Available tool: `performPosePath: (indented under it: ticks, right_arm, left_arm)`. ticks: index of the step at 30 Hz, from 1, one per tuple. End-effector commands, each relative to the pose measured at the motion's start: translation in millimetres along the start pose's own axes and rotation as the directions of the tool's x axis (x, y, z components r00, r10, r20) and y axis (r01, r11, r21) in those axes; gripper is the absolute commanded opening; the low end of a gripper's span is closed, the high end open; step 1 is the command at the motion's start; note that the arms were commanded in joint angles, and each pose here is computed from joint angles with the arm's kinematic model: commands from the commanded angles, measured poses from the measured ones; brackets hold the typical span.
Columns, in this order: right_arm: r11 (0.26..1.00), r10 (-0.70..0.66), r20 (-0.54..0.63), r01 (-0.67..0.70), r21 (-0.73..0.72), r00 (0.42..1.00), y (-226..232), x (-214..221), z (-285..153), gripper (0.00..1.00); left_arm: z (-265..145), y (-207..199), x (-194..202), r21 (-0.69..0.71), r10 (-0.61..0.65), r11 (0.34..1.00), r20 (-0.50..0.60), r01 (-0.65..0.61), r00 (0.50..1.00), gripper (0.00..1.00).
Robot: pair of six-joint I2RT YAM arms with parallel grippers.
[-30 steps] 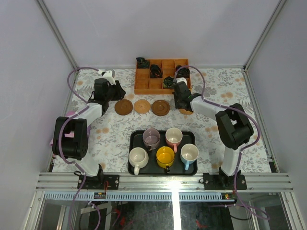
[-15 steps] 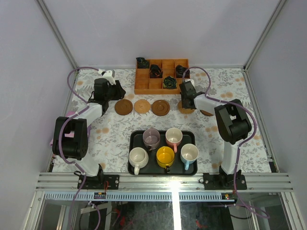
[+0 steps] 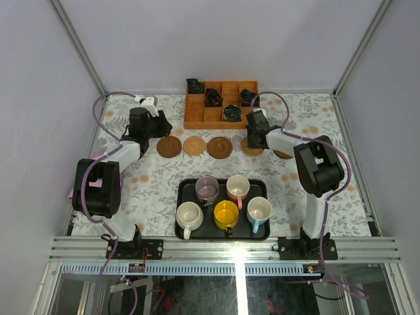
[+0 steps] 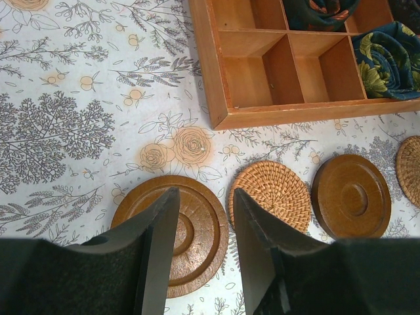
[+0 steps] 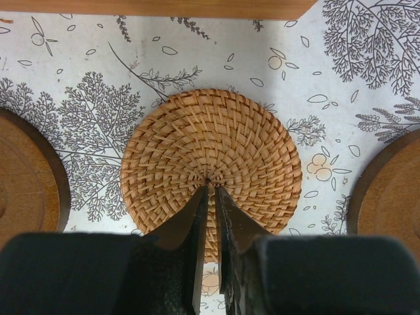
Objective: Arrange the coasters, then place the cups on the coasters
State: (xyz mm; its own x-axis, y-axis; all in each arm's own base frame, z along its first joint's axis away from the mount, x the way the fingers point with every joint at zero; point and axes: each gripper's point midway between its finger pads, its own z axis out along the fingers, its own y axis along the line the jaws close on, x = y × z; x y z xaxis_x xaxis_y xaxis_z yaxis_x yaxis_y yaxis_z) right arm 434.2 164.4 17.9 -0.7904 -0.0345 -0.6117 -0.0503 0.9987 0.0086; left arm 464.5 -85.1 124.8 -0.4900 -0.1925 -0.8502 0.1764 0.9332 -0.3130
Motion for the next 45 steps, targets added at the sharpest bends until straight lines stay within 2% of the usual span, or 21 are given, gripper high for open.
performPosePath:
  ticks: [1,19,39,45]
  right_arm:
    - [0.998,-0.007,-0.078,0.002,-0.057,0.997,16,22,0,0.16]
    - [0.996,-0.047,-0.095,0.040,-0.077,0.994,35,29,-9,0.15]
    - [0.997,-0.067,-0.096,0.063,-0.043,0.993,32,26,4,0.15]
    - [0.997,-0.069,-0.072,0.067,-0.023,0.995,26,22,-4,0.16]
  left_arm:
    - [4,-4,-21,0.010,0.013,1.000,0.062,-0.013,0.998,0.38]
    - [0,-1,-23,-0.013,0.019,1.000,0.068,-0.018,0.997,0.39]
    - [3,-1,-20,-0.008,0.013,1.000,0.058,-0.012,0.998,0.40]
    - [4,-3,-19,0.005,0.005,1.000,0.056,-0.005,0.998,0.40]
